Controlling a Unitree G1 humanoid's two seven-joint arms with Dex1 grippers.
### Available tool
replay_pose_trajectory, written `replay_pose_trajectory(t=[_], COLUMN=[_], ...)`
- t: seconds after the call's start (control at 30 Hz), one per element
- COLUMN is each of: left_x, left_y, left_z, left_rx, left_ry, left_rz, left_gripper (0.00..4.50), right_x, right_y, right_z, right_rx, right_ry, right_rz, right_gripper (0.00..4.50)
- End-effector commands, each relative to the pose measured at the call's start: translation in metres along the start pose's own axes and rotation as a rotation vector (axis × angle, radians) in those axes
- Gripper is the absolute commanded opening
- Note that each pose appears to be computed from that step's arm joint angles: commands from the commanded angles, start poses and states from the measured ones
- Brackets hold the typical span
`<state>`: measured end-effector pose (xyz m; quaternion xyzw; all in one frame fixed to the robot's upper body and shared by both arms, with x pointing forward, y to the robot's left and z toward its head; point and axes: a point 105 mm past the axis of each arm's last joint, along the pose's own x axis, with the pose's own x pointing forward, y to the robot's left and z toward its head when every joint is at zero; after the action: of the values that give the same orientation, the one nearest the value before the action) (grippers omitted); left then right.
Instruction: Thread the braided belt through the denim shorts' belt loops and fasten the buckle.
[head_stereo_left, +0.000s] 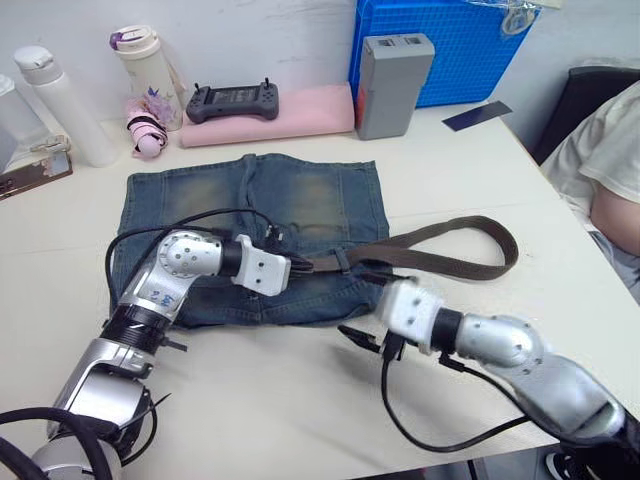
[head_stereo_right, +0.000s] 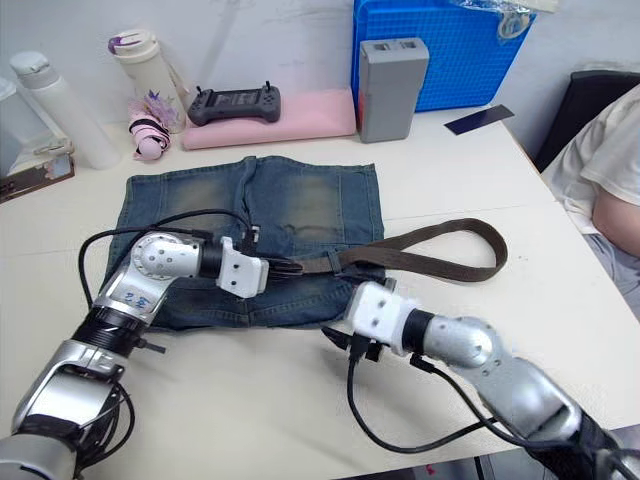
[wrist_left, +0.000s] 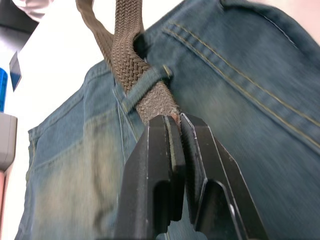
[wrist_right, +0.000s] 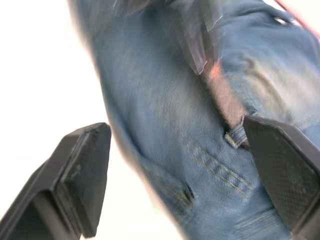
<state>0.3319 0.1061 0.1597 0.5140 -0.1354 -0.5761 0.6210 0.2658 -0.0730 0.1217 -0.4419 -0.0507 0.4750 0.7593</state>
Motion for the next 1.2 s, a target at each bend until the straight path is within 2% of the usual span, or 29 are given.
replay_pose_trajectory(t=[0.03, 0.2, 0.4, 0.47, 0.5, 0.7, 0.83, 0.93, 1.1, 1.17, 1.2], left_x=[-0.021, -0.038, -0.051, -0.054, -0.054, -0.048, -0.040, -0.036, -0.033, -0.034, -0.035], left_y=[0.008, 0.002, -0.006, -0.008, -0.009, -0.014, -0.015, -0.011, -0.009, -0.012, -0.013], left_z=[0.010, 0.013, 0.010, 0.010, 0.010, 0.011, 0.011, 0.009, 0.014, 0.016, 0.016], left_rx=[0.069, 0.110, 0.095, 0.093, 0.092, 0.092, 0.098, 0.103, 0.130, 0.139, 0.144], left_ry=[-0.014, 0.014, 0.060, 0.067, 0.068, 0.056, 0.041, 0.032, -0.006, -0.015, -0.016], left_rz=[0.056, 0.068, 0.077, 0.083, 0.084, 0.093, 0.119, 0.160, 0.242, 0.263, 0.270], left_gripper=[0.00, 0.00, 0.00, 0.00, 0.00, 0.00, 0.00, 0.00, 0.00, 0.00, 0.00], right_x=[0.012, 0.024, 0.018, 0.007, 0.000, -0.042, -0.066, -0.070, -0.067, -0.069, -0.069], right_y=[0.001, 0.016, 0.018, 0.009, 0.004, -0.019, -0.024, -0.021, -0.025, -0.034, -0.039], right_z=[-0.014, -0.036, -0.062, -0.078, -0.085, -0.119, -0.135, -0.135, -0.118, -0.106, -0.094], right_rx=[-0.255, -0.258, -0.194, -0.159, -0.153, -0.128, -0.112, -0.088, 0.042, 0.077, 0.149], right_ry=[0.041, 0.136, 0.259, 0.334, 0.365, 0.521, 0.604, 0.598, 0.524, 0.472, 0.414], right_rz=[-0.024, 0.006, -0.011, -0.046, -0.065, -0.145, -0.167, -0.162, -0.223, -0.255, -0.270], right_gripper=[4.41, 4.41, 1.67, 0.53, 0.15, 0.06, 0.06, 0.06, 0.06, 0.79, 1.00])
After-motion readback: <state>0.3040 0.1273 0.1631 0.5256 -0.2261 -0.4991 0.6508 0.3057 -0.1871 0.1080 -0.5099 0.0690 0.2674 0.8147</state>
